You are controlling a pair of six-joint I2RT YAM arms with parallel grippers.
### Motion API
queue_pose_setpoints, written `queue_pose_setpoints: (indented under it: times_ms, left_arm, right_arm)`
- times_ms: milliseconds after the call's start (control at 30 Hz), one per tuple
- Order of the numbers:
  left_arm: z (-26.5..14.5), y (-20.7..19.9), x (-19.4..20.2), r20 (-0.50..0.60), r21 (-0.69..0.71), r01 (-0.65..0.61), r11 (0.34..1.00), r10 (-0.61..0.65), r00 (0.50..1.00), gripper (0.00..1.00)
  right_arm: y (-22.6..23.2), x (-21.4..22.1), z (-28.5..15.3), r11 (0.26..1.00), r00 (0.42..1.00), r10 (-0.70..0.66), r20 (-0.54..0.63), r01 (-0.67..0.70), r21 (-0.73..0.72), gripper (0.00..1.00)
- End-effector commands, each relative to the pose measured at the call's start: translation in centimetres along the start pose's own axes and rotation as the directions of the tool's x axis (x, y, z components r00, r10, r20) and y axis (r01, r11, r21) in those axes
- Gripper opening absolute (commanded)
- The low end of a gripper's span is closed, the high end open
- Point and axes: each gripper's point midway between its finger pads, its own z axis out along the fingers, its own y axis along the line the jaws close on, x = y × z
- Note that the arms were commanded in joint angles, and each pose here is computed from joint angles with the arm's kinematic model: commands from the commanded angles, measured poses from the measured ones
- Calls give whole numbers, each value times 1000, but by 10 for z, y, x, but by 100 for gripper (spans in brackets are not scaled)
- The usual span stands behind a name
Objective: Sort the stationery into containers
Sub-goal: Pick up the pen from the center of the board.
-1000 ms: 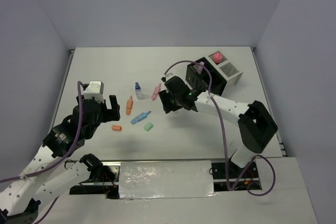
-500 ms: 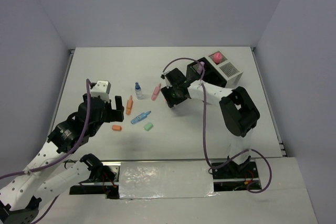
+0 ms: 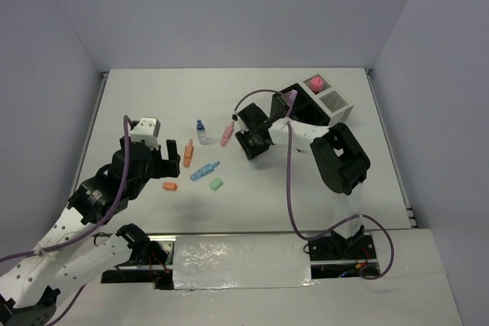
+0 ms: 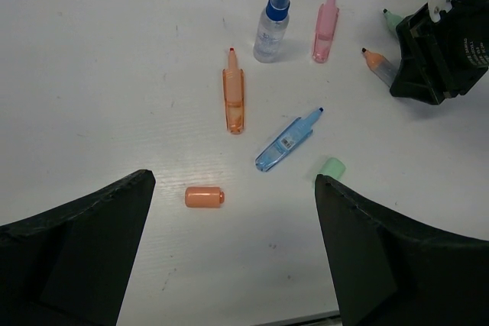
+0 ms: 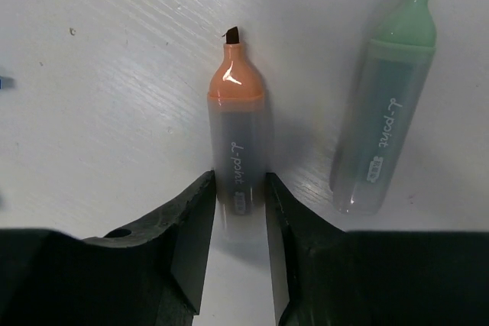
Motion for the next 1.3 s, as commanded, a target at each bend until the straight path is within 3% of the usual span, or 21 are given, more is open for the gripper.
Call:
queue_pose_setpoints:
  times_ms: [0, 133, 233, 300, 333, 367, 400, 433, 500, 567, 700, 800, 1100, 1267]
  left_arm:
    - [-4, 1, -16, 62, -3, 26, 1000, -26, 998, 99]
    - [-9, 18, -17, 67, -94, 78, 992, -72, 995, 99]
    - [-14, 27, -11, 52, -178, 230, 957, -224, 973, 99]
    - [-17, 30, 5, 17, -233, 343, 910, -348, 937, 99]
    - [-16, 30, 11, 30, -265, 448, 854, -458, 889, 99]
    - [-18, 35, 26, 5, -316, 464, 827, -488, 873, 99]
    - [-18, 38, 35, 11, -350, 501, 792, -532, 847, 99]
    - [-15, 42, 49, 42, -395, 577, 715, -613, 789, 99]
    - [-6, 41, 57, 83, -405, 645, 648, -676, 732, 98]
    - [3, 43, 72, 83, -450, 646, 617, -691, 718, 99]
    - [14, 51, 99, 119, -624, 622, 474, -728, 675, 99]
    - [25, 50, 108, 143, -646, 633, 426, -748, 649, 99]
    - [64, 57, 125, 118, -709, 598, 374, -773, 623, 93]
    - [75, 60, 141, 92, -729, 580, 365, -786, 611, 85]
  right_arm:
    - [13, 2, 7, 999, 999, -31, -8, 31, -11, 38]
    - [22, 6, 2, 999, 1000, -30, -3, 29, -21, 15]
    - [34, 0, -18, 998, 998, -5, 58, 9, -63, 5]
    - [38, -9, -43, 996, 991, 41, 130, -30, -87, 0]
    - [39, -11, -53, 995, 986, 59, 154, -45, -95, 0]
    - [44, -14, -71, 991, 978, 84, 191, -62, -114, 0]
    - [47, -15, -80, 990, 973, 89, 211, -63, -125, 0]
    - [49, -20, -97, 989, 963, 102, 250, -72, -128, 0]
    - [57, -17, -112, 989, 960, 96, 262, -62, -135, 0]
    - [72, -17, -132, 988, 953, 77, 294, -33, -151, 0]
    - [88, -8, -156, 992, 951, 19, 310, 21, -126, 0]
    - [97, -3, -171, 990, 943, 9, 333, 39, -138, 0]
    - [107, 18, -189, 980, 931, 7, 365, 66, -187, 0]
    - [107, 22, -195, 977, 922, -4, 388, 87, -195, 0]
